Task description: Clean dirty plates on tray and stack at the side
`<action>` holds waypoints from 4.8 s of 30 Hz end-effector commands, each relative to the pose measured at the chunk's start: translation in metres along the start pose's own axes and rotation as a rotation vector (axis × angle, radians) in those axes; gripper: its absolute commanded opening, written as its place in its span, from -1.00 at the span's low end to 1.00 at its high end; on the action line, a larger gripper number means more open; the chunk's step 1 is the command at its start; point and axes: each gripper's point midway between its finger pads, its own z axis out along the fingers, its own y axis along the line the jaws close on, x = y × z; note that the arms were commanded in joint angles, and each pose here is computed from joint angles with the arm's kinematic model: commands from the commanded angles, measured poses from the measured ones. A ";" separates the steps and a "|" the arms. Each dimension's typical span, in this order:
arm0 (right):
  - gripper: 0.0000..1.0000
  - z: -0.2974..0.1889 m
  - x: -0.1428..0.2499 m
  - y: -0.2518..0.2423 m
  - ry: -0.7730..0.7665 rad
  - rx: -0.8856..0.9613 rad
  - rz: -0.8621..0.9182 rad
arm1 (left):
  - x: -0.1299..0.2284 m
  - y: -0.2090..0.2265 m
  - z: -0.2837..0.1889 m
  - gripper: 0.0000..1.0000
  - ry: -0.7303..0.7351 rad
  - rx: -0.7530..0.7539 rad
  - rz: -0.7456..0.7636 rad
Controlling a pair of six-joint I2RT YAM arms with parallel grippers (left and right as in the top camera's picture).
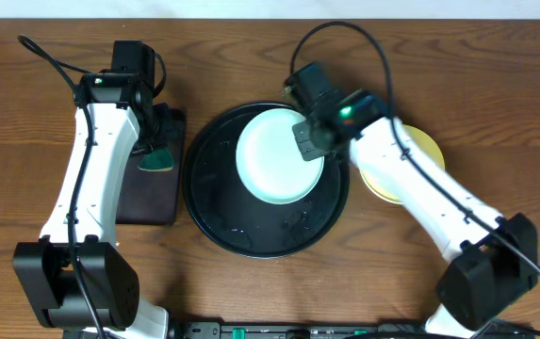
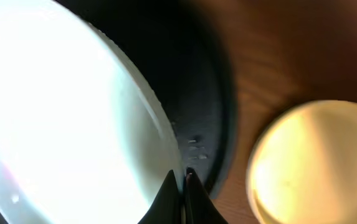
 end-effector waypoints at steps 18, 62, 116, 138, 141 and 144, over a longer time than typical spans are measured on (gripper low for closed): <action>-0.97 0.012 0.068 -0.223 0.169 0.036 0.647 | 0.001 0.004 0.003 -0.85 0.008 -0.017 -0.017; 0.99 -0.032 0.046 -0.177 -0.095 -0.065 0.450 | -0.005 0.025 0.107 -0.85 0.181 -0.026 0.137; 0.98 -0.272 0.108 -0.154 -0.736 0.086 0.373 | -0.034 0.033 -0.107 0.50 -0.393 0.133 0.110; 0.98 -0.172 0.113 -0.149 -1.071 0.098 0.199 | -0.034 0.033 -0.107 0.50 -0.393 0.133 0.110; 0.98 -0.153 0.122 -0.145 -1.108 0.087 0.187 | -0.034 0.033 -0.107 0.50 -0.393 0.133 0.110; 0.99 -0.137 0.129 -0.141 -1.136 0.074 0.176 | -0.034 0.033 -0.107 0.50 -0.393 0.133 0.110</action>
